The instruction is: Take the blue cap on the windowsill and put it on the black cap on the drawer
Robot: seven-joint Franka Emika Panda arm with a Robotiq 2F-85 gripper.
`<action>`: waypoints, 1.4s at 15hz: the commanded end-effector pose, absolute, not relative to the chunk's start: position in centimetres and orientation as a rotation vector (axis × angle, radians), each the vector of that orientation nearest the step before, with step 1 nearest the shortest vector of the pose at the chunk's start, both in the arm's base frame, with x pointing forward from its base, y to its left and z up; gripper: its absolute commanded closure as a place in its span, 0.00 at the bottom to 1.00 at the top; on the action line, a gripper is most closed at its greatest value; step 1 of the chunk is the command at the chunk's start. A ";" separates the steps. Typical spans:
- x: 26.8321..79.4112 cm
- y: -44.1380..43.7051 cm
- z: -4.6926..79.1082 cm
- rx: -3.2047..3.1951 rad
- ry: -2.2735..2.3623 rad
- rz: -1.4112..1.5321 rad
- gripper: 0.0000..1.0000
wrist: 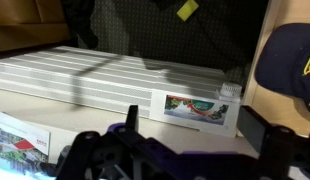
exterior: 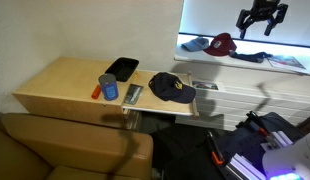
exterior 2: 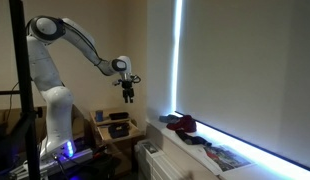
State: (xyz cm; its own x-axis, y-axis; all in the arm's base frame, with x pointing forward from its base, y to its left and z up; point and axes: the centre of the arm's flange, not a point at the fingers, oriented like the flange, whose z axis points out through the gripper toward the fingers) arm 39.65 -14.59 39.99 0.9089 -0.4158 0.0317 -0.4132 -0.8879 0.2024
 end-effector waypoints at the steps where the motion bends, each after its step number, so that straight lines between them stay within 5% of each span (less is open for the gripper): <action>1: 45.9 -16.2 35.3 2.801 -0.893 0.054 0.00; 9: 60.0 -22.2 35.3 2.628 -1.526 0.367 0.00; 10: 55.1 -20.2 34.8 2.690 -1.408 0.331 0.00; 15: 55.3 -20.5 33.6 2.690 -1.359 0.318 0.00; 21: 65.8 -22.3 26.0 2.472 -1.782 0.625 0.00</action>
